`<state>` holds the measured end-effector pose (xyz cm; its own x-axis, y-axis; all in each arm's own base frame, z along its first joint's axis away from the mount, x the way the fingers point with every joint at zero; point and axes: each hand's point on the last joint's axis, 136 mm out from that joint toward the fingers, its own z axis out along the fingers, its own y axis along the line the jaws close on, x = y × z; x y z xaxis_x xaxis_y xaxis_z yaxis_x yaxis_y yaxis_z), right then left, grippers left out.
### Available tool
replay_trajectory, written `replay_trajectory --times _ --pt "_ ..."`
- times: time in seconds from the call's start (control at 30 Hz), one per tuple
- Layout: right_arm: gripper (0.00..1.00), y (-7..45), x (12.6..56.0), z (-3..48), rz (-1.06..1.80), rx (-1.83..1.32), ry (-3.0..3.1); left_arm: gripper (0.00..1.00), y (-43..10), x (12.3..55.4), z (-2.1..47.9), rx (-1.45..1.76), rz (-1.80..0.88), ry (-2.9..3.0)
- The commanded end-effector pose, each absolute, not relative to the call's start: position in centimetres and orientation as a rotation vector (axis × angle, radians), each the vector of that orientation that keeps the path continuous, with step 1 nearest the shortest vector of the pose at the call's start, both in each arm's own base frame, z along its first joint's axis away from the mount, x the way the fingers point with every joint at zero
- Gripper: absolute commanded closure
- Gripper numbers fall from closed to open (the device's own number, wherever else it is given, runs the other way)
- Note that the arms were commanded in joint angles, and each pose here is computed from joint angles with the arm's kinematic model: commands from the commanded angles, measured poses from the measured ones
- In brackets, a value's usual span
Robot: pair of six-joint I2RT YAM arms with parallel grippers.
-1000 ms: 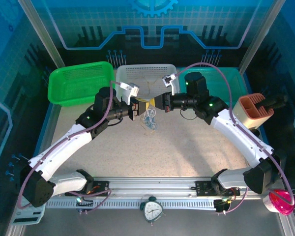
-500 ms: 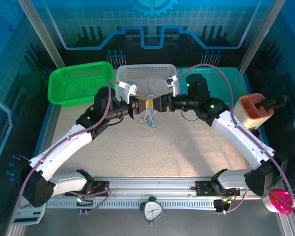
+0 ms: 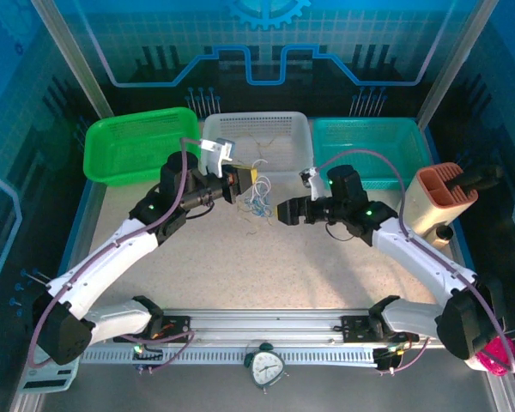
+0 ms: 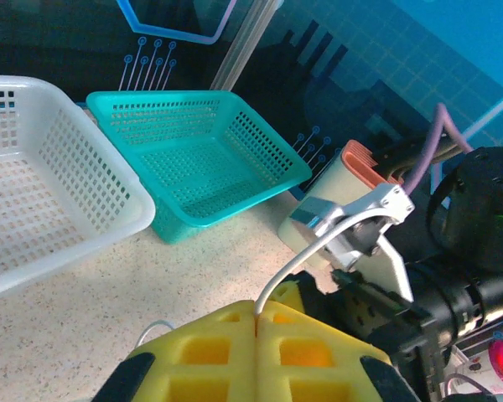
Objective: Untangle the cables
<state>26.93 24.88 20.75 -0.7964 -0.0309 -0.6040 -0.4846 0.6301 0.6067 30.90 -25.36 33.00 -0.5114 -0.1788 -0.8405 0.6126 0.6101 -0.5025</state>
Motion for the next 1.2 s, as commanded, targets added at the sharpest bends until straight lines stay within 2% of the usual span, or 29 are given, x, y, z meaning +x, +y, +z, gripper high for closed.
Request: replay_trajectory --times 0.0,0.2,0.3,0.53,0.63,1.17 --pt "0.16 26.6 27.5 21.4 1.115 -0.426 2.236 1.00 -24.9 31.0 36.0 0.316 -1.036 1.789" --pt "0.17 28.2 28.1 21.1 1.153 -0.422 2.225 1.00 -24.9 30.9 35.6 0.310 -1.039 1.800" --pt "0.24 28.6 28.7 21.0 1.172 -0.408 2.221 1.00 -24.8 31.0 35.5 0.307 -1.036 1.801" --pt "0.84 29.0 29.1 19.2 1.178 -0.395 2.261 1.00 -24.7 31.0 35.8 0.300 -1.035 1.792" --pt "0.98 28.5 29.0 17.8 1.157 -0.375 2.293 1.00 -24.6 31.0 36.3 0.291 -1.033 1.777" --pt "1.00 24.7 28.7 9.4 0.996 -0.252 2.495 1.00 -22.3 29.7 43.2 0.261 -0.974 1.605"
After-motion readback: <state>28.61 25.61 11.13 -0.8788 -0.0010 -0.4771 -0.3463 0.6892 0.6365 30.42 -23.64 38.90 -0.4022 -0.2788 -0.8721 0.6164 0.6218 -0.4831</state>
